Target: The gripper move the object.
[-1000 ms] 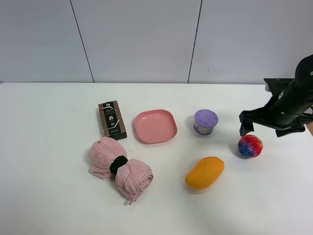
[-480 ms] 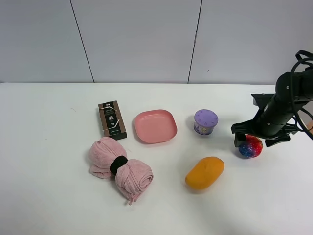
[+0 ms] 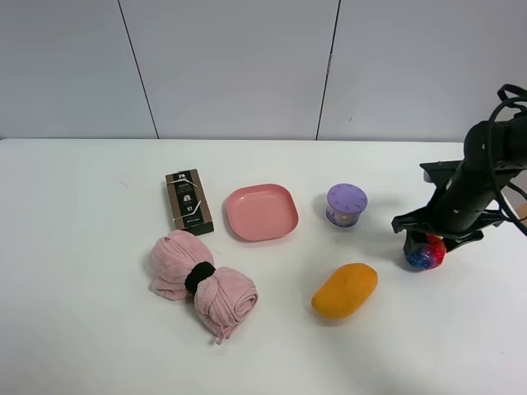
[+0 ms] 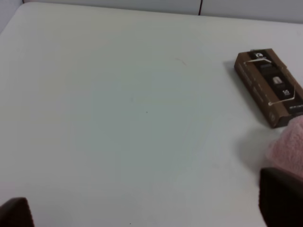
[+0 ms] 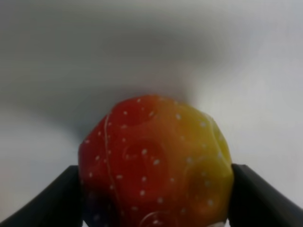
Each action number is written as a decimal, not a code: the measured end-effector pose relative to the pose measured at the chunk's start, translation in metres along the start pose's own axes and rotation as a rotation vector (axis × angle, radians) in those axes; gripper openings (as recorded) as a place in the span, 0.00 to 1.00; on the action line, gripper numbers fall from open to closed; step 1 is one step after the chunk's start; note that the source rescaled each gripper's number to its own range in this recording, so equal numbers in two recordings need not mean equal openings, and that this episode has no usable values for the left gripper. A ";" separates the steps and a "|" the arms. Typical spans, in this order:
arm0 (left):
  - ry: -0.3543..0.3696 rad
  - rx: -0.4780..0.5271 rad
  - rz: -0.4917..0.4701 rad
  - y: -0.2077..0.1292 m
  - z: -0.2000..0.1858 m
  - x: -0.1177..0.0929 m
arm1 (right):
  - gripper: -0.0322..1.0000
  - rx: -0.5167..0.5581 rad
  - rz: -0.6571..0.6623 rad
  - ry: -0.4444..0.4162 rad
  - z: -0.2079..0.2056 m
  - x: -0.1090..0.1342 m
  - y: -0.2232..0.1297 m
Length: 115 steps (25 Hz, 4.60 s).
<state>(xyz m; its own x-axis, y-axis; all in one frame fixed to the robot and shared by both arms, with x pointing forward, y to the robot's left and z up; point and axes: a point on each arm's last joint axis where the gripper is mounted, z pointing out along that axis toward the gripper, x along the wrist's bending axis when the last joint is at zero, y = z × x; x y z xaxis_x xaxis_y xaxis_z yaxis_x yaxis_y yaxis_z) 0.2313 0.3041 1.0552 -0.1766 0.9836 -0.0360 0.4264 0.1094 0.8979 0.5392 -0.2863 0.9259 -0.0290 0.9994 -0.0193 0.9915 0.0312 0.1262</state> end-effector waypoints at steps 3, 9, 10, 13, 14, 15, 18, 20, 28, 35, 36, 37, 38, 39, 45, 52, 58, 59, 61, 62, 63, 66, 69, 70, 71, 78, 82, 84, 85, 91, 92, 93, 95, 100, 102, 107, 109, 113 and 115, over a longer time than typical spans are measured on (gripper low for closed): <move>0.000 0.000 0.000 0.000 0.000 0.000 | 0.03 -0.096 0.015 0.025 -0.033 0.003 -0.002; 0.000 0.000 0.000 0.000 0.000 0.000 | 0.03 -0.288 -0.034 0.118 -0.093 0.034 -0.010; 0.000 0.000 0.000 0.000 0.000 0.000 | 0.03 -0.309 -0.067 0.143 -0.102 0.045 -0.009; 0.000 0.000 0.000 0.000 0.000 0.000 | 0.03 -0.359 -0.160 0.201 -0.122 0.076 -0.003; 0.000 0.000 0.000 0.000 0.000 0.000 | 0.03 -0.371 -0.181 0.215 -0.127 0.084 0.001; 0.000 0.000 0.000 0.000 0.000 0.000 | 0.03 -0.391 -0.204 0.229 -0.133 0.094 0.005; 0.000 0.000 0.000 0.000 0.000 0.000 | 0.03 -0.410 -0.254 0.258 -0.142 0.117 0.022; 0.000 0.000 0.000 0.000 0.000 0.000 | 0.03 -0.407 -0.284 0.269 -0.141 0.134 0.035; 0.000 0.000 0.000 0.000 0.000 0.000 | 0.03 -0.335 -0.399 0.282 -0.098 0.196 0.070; 0.000 0.000 0.000 0.000 0.000 0.000 | 0.03 -0.266 -0.449 0.272 -0.036 0.228 0.082; 0.000 0.000 0.000 0.000 0.000 0.000 | 0.03 -0.260 -0.452 0.274 -0.029 0.230 0.082; 0.000 0.000 0.000 0.000 0.000 0.000 | 0.03 -0.250 -0.453 0.275 -0.019 0.232 0.083; 0.000 0.000 0.000 0.000 0.000 0.000 | 0.03 -0.239 -0.453 0.275 -0.011 0.233 0.083; 0.000 0.000 0.000 0.000 0.000 0.000 | 0.03 -0.231 -0.452 0.274 -0.003 0.234 0.083; 0.000 0.000 0.000 0.000 0.000 0.000 | 0.03 -0.225 -0.462 0.269 0.022 0.237 0.085; 0.000 0.000 0.000 0.000 0.000 0.000 | 0.03 -0.235 -0.482 0.269 0.021 0.237 0.086; 0.000 0.000 0.000 0.000 0.000 0.000 | 0.05 -0.225 -0.515 0.264 0.022 0.237 0.085; 0.000 0.000 0.000 0.000 0.000 0.000 | 0.15 -0.225 -0.517 0.264 0.022 0.237 0.085; 0.000 0.000 0.000 0.000 0.000 0.000 | 0.43 -0.225 -0.519 0.264 0.022 0.237 0.085; 0.000 0.000 0.000 0.000 0.000 0.000 | 0.58 -0.225 -0.518 0.264 0.022 0.237 0.085; 0.000 0.000 0.000 0.000 0.000 0.000 | 0.70 -0.224 -0.513 0.265 0.022 0.237 0.085; 0.000 0.000 0.000 0.000 0.000 0.000 | 0.82 -0.240 -0.496 0.284 0.007 0.237 0.085; 0.000 0.000 0.000 0.000 0.000 0.000 | 0.85 -0.315 -0.490 0.315 -0.036 0.234 0.085; 0.000 0.000 0.000 0.000 0.000 0.000 | 0.85 -0.359 -0.488 0.330 -0.057 0.232 0.084; 0.000 0.000 0.000 0.000 0.000 0.000 | 0.85 -0.454 -0.487 0.358 -0.101 0.226 0.080; 0.000 0.000 0.000 0.000 0.000 0.000 | 0.85 -0.837 -0.484 0.421 -0.261 0.178 0.030; 0.000 0.000 0.000 0.000 0.000 0.000 | 0.85 -0.989 -0.495 0.386 -0.323 0.141 -0.015; 0.000 0.000 0.000 0.000 0.000 0.000 | 0.85 -1.047 -0.501 0.343 -0.347 0.120 -0.040; 0.000 0.000 0.000 0.000 0.000 0.000 | 0.85 -1.063 -0.497 0.319 -0.356 0.110 -0.052; 0.000 0.000 0.000 0.000 0.000 0.000 | 0.85 -1.101 -0.422 0.147 -0.387 0.052 -0.113; 0.000 0.000 0.000 0.000 0.000 0.000 | 0.85 -1.120 -0.399 0.129 -0.391 0.043 -0.123; 0.000 0.000 0.000 0.000 0.000 0.000 | 0.85 -1.137 -0.367 0.115 -0.395 0.034 -0.132; 0.000 0.000 0.000 0.000 0.000 0.000 | 0.85 -1.177 -0.290 0.078 -0.403 0.014 -0.151; 0.000 0.000 0.000 0.000 0.000 0.000 | 0.85 -1.205 -0.098 -0.039 -0.410 -0.016 -0.204; 0.000 0.000 0.000 0.000 0.000 0.000 | 0.85 -1.198 -0.051 -0.069 -0.410 -0.019 -0.224; 0.000 0.000 0.000 0.000 0.000 0.000 | 0.85 -1.255 0.003 -0.067 -0.409 -0.013 -0.262; 0.000 0.000 0.000 0.000 0.000 0.000 | 0.85 -1.275 0.008 -0.050 -0.401 -0.009 -0.280; 0.000 0.000 0.000 0.000 0.000 0.000 | 0.85 -1.252 0.041 -0.016 -0.363 -0.006 -0.304; 0.000 0.000 0.000 0.000 0.000 0.000 | 0.85 -1.209 0.054 -0.021 -0.337 -0.007 -0.308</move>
<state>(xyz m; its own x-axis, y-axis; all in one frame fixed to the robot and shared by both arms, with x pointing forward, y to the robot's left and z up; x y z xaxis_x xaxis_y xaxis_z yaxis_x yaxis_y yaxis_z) 0.2313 0.3041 1.0552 -0.1766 0.9836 -0.0360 0.4264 0.1094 0.8979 0.1912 -0.2976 1.2216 0.0214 0.9998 0.0000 0.2323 -0.0050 0.9726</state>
